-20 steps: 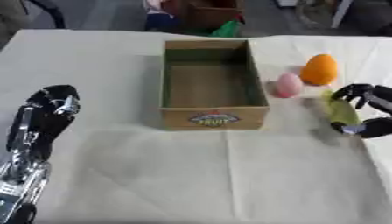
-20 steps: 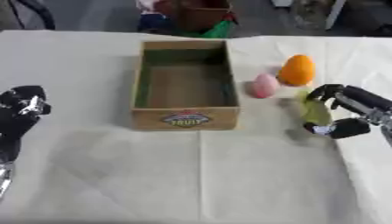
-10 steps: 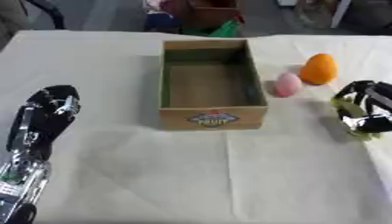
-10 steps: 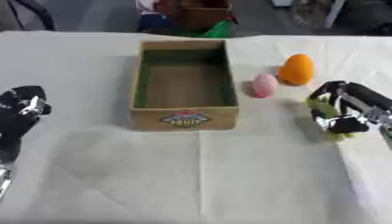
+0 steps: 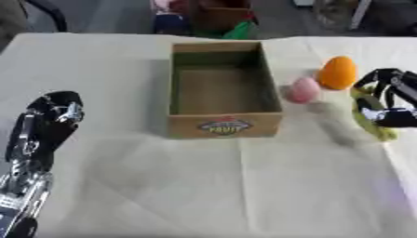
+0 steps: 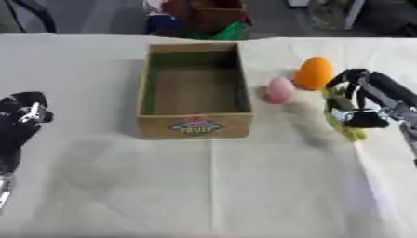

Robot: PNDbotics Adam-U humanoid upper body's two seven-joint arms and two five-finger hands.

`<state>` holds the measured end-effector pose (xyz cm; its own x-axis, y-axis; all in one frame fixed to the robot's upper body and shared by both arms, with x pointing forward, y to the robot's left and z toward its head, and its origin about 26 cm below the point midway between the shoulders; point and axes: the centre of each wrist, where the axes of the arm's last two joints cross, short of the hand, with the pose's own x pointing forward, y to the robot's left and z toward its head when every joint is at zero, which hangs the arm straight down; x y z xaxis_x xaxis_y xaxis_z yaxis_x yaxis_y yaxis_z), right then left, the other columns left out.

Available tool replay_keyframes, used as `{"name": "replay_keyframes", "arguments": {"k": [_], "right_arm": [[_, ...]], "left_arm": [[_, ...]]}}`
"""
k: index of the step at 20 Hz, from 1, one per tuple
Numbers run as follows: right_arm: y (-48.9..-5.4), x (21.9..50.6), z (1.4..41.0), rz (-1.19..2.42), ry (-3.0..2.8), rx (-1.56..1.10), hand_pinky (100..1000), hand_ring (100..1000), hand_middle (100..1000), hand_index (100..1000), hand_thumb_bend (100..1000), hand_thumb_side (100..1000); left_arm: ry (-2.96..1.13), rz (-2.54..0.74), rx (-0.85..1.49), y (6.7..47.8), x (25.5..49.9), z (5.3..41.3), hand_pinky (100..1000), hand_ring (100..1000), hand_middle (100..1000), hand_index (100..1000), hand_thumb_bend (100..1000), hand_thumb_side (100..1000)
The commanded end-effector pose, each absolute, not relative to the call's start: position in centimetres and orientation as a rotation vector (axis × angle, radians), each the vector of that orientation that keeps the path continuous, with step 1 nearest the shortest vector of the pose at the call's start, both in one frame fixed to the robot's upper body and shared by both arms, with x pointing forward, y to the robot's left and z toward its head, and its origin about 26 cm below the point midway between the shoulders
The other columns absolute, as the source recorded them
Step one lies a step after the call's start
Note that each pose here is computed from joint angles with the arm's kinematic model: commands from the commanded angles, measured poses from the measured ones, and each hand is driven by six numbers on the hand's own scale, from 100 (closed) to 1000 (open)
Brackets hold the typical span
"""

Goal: Pick up objects on the table and place them in the box.

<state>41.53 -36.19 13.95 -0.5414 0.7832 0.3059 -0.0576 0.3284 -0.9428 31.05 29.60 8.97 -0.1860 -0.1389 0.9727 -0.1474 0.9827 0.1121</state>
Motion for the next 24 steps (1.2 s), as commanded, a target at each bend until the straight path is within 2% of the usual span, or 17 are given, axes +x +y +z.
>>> {"name": "replay_keyframes", "arguments": {"k": [1,7,12,19,24], "right_arm": [[-36.0,41.6,17.1,1.311,-1.866,-0.659,298,487,717,765,100,223],[-35.5,41.5,18.0,1.309,-1.892,-0.635,294,483,714,763,100,221],[-34.2,42.0,20.6,1.3,-1.99,-0.613,295,483,713,760,100,215],[-30.7,43.8,24.3,1.352,-2.104,-0.561,289,477,717,759,100,213],[-28.4,45.7,25.4,1.388,-2.127,-0.545,305,487,727,760,100,213]], "left_arm": [[-1.788,0.001,0.211,29.7,31.1,9.8,635,534,502,667,170,256],[-1.791,0.001,0.212,29.8,31.1,9.9,635,534,502,667,170,254],[-1.79,-0.002,0.207,29.7,31.2,9.8,635,534,502,667,170,255],[-1.796,-0.014,0.187,29.3,31.3,10.0,635,535,502,668,170,254],[-1.819,-0.029,0.151,28.4,31.8,10.7,635,535,502,667,171,256]]}}
